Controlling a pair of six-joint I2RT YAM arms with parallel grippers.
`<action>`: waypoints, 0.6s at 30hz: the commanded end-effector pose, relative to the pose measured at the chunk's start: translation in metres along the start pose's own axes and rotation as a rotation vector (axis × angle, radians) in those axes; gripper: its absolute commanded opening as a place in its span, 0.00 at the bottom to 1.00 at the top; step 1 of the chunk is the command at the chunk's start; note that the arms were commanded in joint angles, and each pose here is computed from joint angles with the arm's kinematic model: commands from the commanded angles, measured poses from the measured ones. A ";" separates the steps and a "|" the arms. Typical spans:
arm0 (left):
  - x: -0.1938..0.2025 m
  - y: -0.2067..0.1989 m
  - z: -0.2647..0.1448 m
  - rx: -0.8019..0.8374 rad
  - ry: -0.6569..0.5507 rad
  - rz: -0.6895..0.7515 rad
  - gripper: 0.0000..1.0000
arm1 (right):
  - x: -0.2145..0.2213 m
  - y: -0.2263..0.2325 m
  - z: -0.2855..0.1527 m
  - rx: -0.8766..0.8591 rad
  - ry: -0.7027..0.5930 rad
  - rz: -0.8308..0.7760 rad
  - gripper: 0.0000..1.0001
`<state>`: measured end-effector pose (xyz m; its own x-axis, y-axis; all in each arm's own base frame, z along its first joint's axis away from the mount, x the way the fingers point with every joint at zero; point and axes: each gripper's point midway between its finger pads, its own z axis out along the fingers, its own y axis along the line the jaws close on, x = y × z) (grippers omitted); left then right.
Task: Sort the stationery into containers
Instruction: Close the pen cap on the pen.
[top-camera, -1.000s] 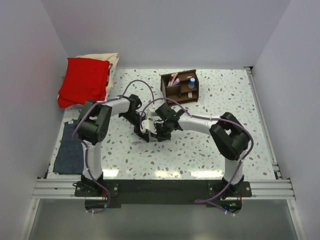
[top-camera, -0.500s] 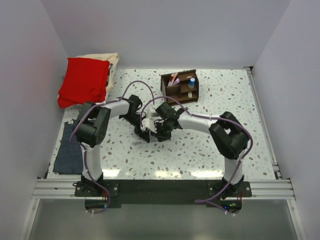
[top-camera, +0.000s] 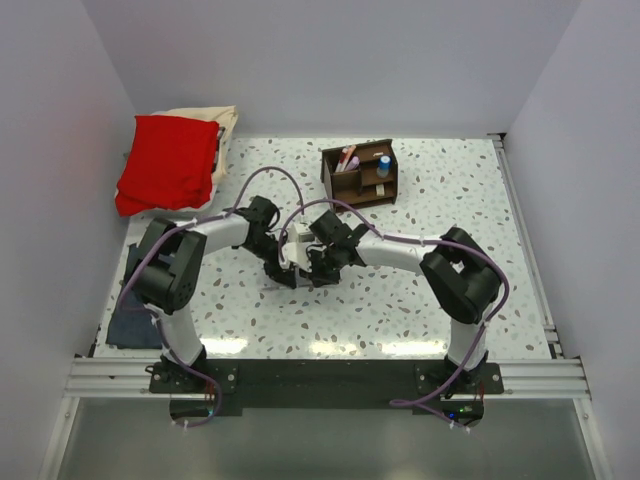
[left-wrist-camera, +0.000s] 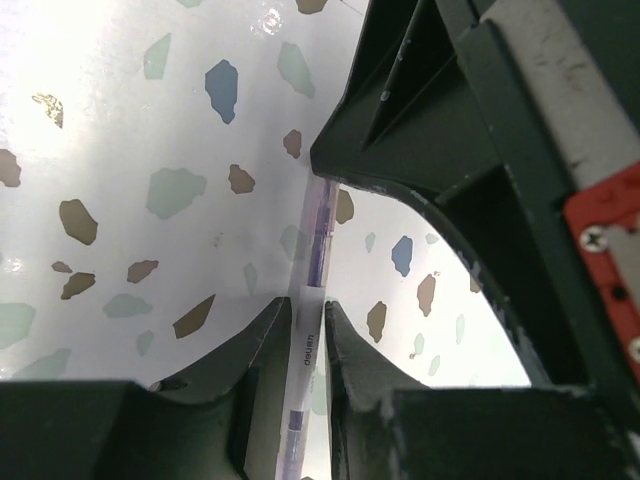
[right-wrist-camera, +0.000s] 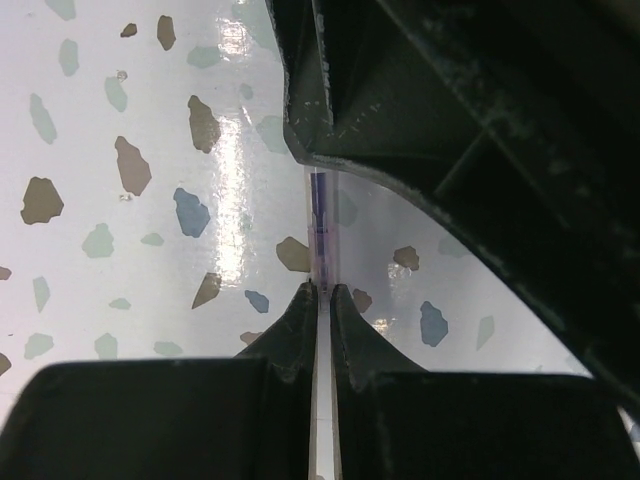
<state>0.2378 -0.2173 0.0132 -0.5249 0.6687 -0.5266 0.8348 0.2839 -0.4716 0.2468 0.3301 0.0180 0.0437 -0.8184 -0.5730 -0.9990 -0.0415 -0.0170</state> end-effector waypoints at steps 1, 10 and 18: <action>0.047 0.017 0.006 -0.113 0.171 0.044 0.29 | -0.003 -0.016 -0.001 0.081 -0.009 -0.002 0.00; 0.060 0.014 0.002 -0.120 0.203 0.090 0.34 | -0.002 -0.019 0.002 0.088 0.005 0.008 0.00; 0.072 0.023 -0.004 -0.195 0.247 0.112 0.36 | -0.005 -0.023 0.002 0.095 0.006 0.006 0.00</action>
<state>0.2368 -0.2054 0.0132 -0.4806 0.6822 -0.5510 0.8716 0.3029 -0.3854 0.2428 0.3351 0.0186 0.0878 -0.8115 -0.5778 -0.9960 -0.0806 -0.0382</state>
